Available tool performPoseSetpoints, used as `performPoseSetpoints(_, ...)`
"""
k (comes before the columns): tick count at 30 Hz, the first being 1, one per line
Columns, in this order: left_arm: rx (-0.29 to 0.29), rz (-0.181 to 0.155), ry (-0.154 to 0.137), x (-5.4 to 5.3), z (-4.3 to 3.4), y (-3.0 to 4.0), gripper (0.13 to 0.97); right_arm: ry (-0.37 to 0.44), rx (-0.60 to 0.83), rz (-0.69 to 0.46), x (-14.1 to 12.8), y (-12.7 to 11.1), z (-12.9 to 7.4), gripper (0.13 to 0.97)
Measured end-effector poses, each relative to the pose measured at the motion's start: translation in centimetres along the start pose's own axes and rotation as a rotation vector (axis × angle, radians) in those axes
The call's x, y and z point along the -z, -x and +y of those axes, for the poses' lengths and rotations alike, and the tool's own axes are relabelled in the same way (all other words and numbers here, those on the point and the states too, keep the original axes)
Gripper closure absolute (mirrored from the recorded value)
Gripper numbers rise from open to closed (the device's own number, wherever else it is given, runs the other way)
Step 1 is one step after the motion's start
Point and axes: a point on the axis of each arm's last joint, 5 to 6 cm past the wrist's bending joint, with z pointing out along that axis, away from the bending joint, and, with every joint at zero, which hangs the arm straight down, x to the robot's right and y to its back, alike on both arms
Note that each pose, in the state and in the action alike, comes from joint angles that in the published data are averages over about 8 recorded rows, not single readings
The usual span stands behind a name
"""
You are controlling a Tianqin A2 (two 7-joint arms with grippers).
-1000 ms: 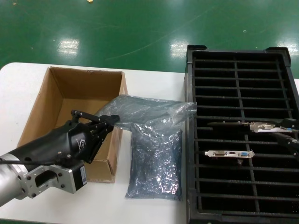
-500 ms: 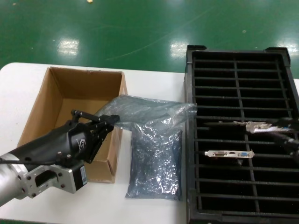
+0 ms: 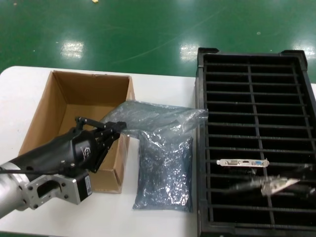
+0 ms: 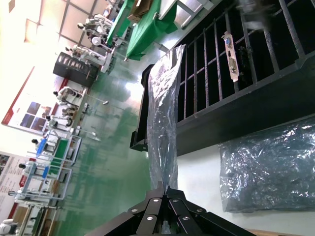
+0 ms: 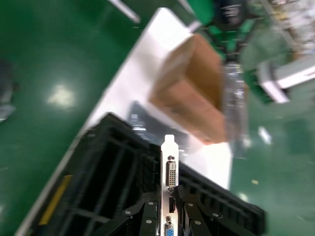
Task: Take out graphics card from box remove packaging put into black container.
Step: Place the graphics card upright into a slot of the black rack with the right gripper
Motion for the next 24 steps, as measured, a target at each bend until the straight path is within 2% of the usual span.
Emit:
performPoseSetpoints(5, 0.000, 0.000, 0.000, 0.0, 0.00, 0.00, 0.958, 0.023, 0.027, -0.076, -1.0, -0.4, -0.1, 0.908)
performPoseSetpoints(11, 0.000, 0.000, 0.000, 0.0, 0.00, 0.00, 0.958, 0.070, 0.018, -0.099, -3.3, -1.7, -0.1, 0.908)
performPoseSetpoints(19, 0.000, 0.000, 0.000, 0.0, 0.00, 0.00, 0.958, 0.153, -0.088, -0.138, -5.5, -3.8, -0.1, 0.908)
performPoseSetpoints(24, 0.000, 0.000, 0.000, 0.0, 0.00, 0.00, 0.958, 0.156, -0.180, -0.161, -5.6, -4.7, 0.1, 0.908)
